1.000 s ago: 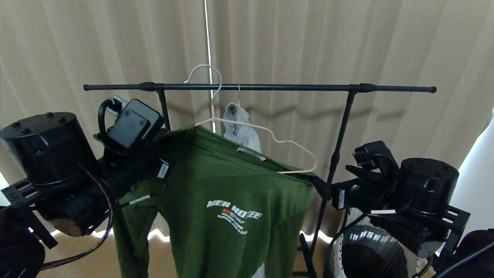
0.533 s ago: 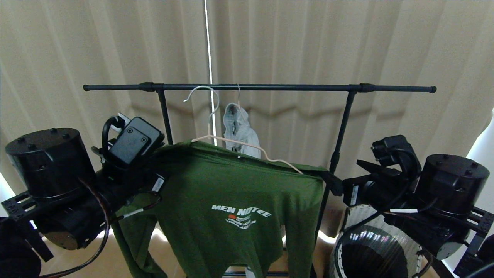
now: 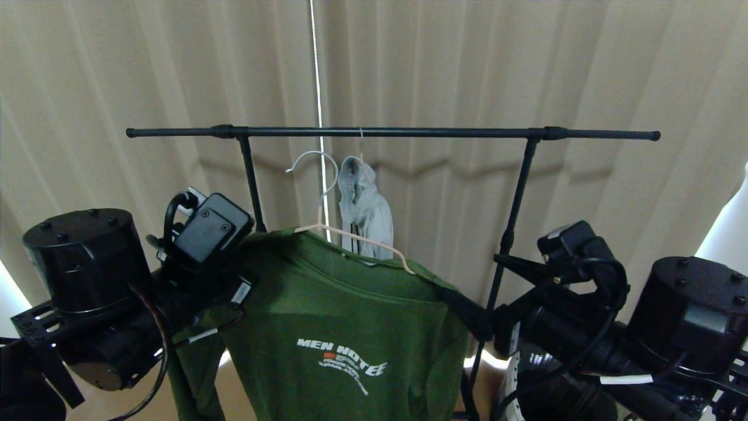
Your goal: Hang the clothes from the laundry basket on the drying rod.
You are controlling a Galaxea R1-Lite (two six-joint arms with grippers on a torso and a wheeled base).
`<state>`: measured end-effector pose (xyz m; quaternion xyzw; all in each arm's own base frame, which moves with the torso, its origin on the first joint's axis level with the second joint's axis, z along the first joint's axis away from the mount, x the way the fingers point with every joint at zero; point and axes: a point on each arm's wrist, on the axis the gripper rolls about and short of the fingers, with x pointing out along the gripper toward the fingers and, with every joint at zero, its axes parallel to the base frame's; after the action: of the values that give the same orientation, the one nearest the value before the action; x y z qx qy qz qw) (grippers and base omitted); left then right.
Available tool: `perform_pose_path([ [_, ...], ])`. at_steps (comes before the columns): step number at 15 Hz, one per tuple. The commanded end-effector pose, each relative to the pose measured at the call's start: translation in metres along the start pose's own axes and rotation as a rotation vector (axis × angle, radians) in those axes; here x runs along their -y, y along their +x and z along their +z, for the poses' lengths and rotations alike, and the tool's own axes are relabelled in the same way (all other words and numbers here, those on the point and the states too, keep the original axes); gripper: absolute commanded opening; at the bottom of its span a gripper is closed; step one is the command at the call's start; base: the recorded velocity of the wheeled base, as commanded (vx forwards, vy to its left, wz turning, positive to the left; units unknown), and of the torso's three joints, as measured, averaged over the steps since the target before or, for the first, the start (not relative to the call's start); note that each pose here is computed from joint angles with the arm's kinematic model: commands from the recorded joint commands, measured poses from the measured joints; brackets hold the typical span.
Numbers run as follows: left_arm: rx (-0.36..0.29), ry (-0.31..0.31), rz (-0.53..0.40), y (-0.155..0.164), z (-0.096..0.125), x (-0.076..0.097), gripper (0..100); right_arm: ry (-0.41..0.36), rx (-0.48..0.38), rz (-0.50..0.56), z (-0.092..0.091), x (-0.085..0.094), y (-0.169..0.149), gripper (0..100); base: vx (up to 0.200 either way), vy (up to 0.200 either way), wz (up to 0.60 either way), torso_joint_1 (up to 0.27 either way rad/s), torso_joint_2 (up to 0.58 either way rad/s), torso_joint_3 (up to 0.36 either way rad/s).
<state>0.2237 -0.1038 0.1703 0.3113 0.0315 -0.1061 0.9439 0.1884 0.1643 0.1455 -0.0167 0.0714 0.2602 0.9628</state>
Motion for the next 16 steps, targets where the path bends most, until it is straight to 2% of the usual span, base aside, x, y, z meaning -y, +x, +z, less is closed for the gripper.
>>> perform_pose_path([
  [1, 0.011, -0.007, 0.003, 0.001, 0.002, 0.000, 0, -0.038, -0.015, 0.026, -0.005, -0.006, 0.000, 100, 0.000, 0.000, 0.00, 0.000, 0.00, 0.000],
  [4, 0.014, -0.023, 0.006, 0.001, 0.002, 0.000, 0, -0.081, 0.010, 0.041, 0.001, -0.012, 0.005, 100, 0.000, 0.000, 0.00, 0.000, 0.00, 0.000],
  [6, 0.038, -0.064, 0.024, 0.004, 0.009, -0.004, 0, -0.150, -0.008, 0.041, -0.003, -0.011, 0.004, 100, 0.000, 0.000, 0.00, 0.000, 0.00, 0.000],
  [8, 0.041, -0.100, 0.032, 0.006, 0.010, -0.006, 0, -0.168, -0.001, 0.057, -0.003, -0.012, 0.002, 100, 0.000, 0.000, 0.00, 0.000, 0.00, 0.000],
  [10, 0.007, -0.084, -0.012, 0.003, 0.001, 0.006, 0, -0.162, 0.041, 0.093, 0.006, -0.017, 0.004, 100, 0.000, 0.000, 0.00, 0.000, 0.00, 0.000],
  [13, 0.023, -0.083, -0.050, 0.001, 0.005, 0.015, 0, -0.171, 0.074, 0.059, 0.017, -0.012, 0.017, 100, 0.000, 0.000, 0.00, 0.000, 0.00, 0.000],
  [16, 0.036, -0.077, -0.076, -0.002, 0.009, 0.023, 0, -0.216, 0.083, 0.035, 0.020, -0.010, 0.036, 100, 0.000, 0.000, 0.00, 0.000, 0.00, 0.000],
])
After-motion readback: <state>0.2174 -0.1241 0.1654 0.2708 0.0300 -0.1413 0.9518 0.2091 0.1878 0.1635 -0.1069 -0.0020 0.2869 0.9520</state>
